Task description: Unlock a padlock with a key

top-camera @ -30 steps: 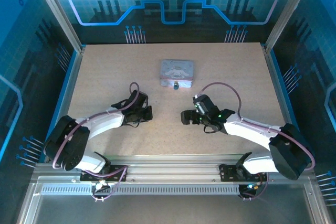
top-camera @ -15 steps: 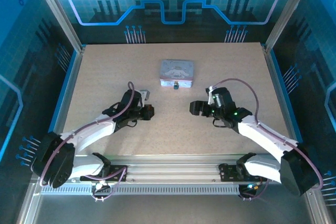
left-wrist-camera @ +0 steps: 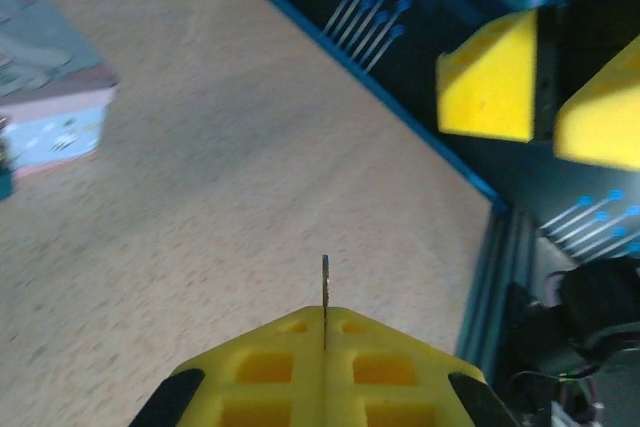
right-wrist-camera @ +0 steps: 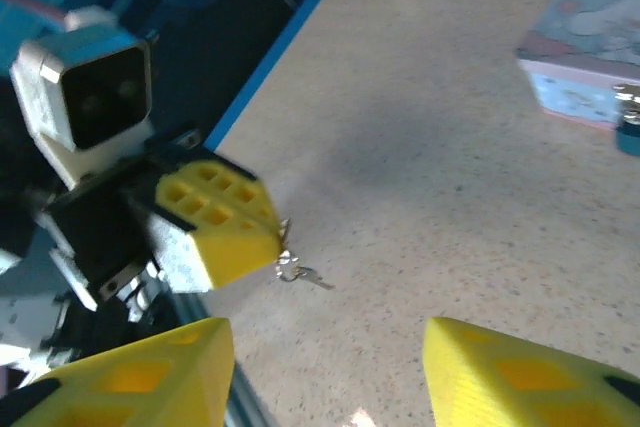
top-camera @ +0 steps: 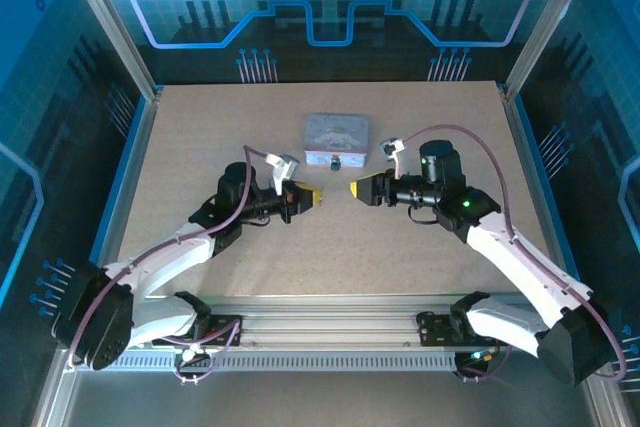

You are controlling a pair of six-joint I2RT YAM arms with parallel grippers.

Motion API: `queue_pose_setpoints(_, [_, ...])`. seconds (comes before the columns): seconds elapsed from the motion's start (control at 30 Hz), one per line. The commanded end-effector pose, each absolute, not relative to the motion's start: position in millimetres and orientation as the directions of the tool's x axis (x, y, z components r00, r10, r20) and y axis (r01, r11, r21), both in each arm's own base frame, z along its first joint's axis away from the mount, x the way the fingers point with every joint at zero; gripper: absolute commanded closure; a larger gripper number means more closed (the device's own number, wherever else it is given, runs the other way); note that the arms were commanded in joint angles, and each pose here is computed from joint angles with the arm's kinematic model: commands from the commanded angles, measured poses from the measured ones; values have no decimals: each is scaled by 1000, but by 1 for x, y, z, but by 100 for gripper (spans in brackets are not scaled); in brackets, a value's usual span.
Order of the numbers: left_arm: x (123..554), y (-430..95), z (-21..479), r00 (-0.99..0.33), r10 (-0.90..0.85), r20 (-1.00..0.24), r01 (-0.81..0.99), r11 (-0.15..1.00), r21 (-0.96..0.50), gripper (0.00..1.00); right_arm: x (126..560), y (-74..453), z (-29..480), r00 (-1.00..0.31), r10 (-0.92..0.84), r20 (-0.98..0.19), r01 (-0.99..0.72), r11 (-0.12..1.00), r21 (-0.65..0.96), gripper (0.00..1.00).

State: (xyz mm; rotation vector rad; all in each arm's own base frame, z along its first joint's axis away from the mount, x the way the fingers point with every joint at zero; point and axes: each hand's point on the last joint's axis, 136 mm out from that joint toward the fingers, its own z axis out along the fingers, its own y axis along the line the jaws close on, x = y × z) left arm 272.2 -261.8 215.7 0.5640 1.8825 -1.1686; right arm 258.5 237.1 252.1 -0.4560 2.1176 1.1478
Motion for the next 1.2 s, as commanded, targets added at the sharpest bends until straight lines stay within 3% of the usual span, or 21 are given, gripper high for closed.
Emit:
queue_pose_setpoints(0.0, [258, -278, 257, -483, -92, -871, 824, 288, -488, 100, 241, 251, 291, -668, -15, -744, -686, 401, 608, 57])
queue_pose_setpoints(0.1, [251, -282, 266, -486, -112, -867, 838, 224, -498, 100, 235, 256, 297, -666, -27, -745, -705, 349, 618, 61])
queue_pose_setpoints(0.3, [245, -289, 270, -520, -106, -848, 835, 145, -530, 100, 233, 261, 300, -654, -42, -755, -729, 304, 614, 60])
queue_pose_setpoints(0.5, [239, -300, 267, -556, -89, -826, 821, 93, -563, 100, 237, 268, 293, -696, -50, -716, -699, 276, 660, 80])
queue_pose_setpoints(0.57, [238, -304, 268, -562, -86, -823, 820, 74, -568, 100, 238, 270, 290, -698, -44, -715, -697, 271, 664, 80])
queue_pose_setpoints(0.7, [239, -310, 269, -578, -87, -811, 810, 56, -583, 100, 238, 270, 288, -696, -44, -716, -698, 276, 661, 66])
queue_pose_setpoints(1.17, [237, -311, 273, -570, -100, -815, 816, 44, -576, 100, 233, 264, 268, -716, -59, -696, -677, 304, 671, 71])
